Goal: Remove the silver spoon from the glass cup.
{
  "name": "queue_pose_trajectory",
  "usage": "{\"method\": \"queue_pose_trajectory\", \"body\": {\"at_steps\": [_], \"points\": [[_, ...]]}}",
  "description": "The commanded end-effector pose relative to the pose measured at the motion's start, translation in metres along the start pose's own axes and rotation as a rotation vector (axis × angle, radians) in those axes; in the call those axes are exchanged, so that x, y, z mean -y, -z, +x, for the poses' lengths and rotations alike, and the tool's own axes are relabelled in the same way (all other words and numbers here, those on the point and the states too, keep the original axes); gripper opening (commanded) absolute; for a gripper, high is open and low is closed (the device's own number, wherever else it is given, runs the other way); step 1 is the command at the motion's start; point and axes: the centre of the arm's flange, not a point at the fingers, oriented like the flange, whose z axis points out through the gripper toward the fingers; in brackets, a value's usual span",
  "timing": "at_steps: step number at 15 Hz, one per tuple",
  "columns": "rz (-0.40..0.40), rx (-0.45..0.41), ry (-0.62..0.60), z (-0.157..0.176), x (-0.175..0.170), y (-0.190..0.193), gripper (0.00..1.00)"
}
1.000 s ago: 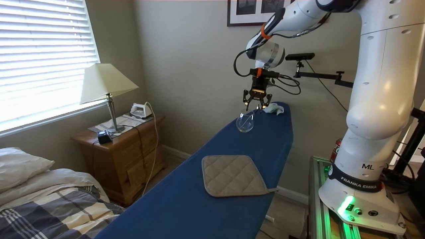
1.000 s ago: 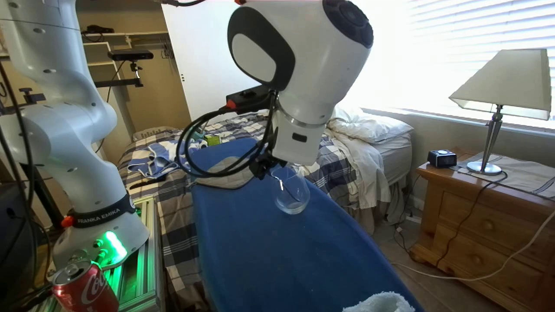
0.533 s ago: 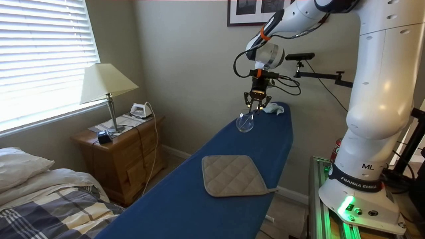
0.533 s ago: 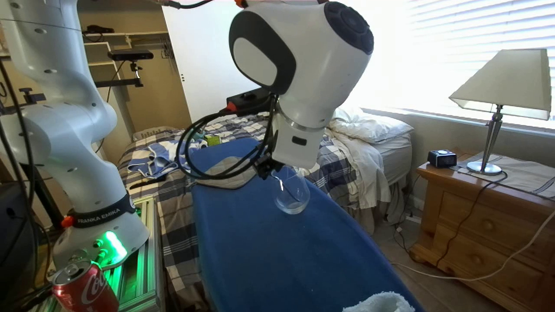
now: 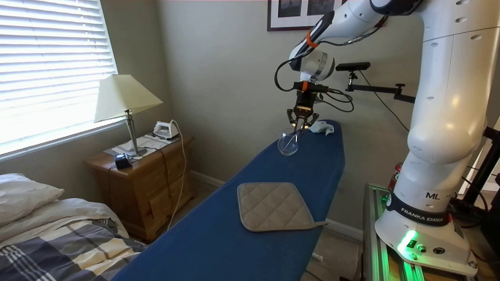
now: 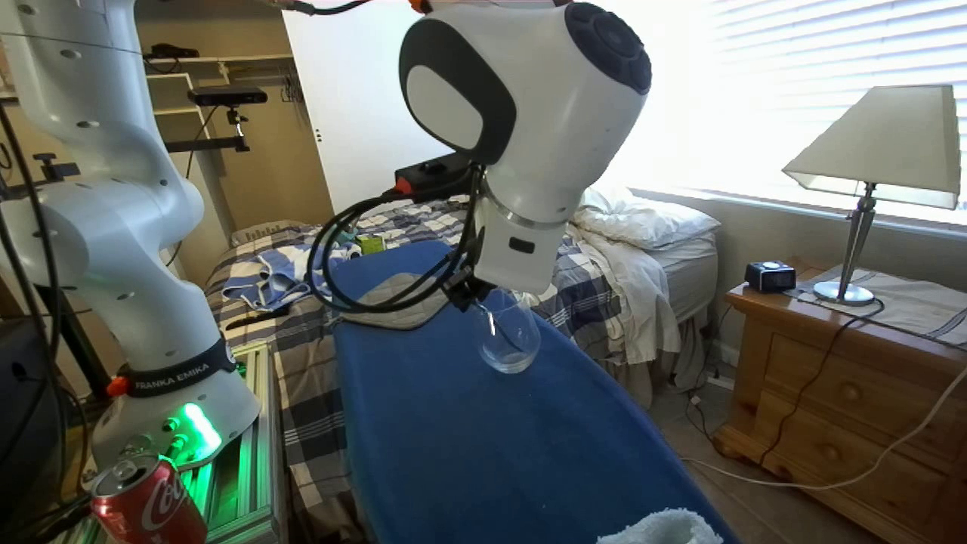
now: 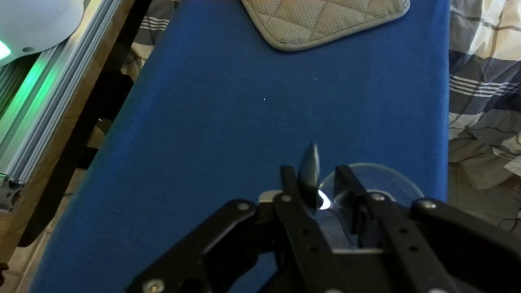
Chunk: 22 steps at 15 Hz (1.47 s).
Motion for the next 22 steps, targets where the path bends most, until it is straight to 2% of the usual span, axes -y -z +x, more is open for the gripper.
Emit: {"method": "queue_pose_trajectory", "body": {"at_steps": [1,5,8,14,22], "points": [[0.017,0.012,-0.006,-0.001,0.001,0.006,0.31],[0.024,0.003,0.009,-0.007,0.005,0.012,0.28],[0.032,-0.005,0.019,-0.009,0.008,0.018,0.21],[0.041,-0.01,0.027,-0.01,0.011,0.022,0.01],[0.043,-0.024,0.048,-0.02,0.015,0.027,0.03]]}}
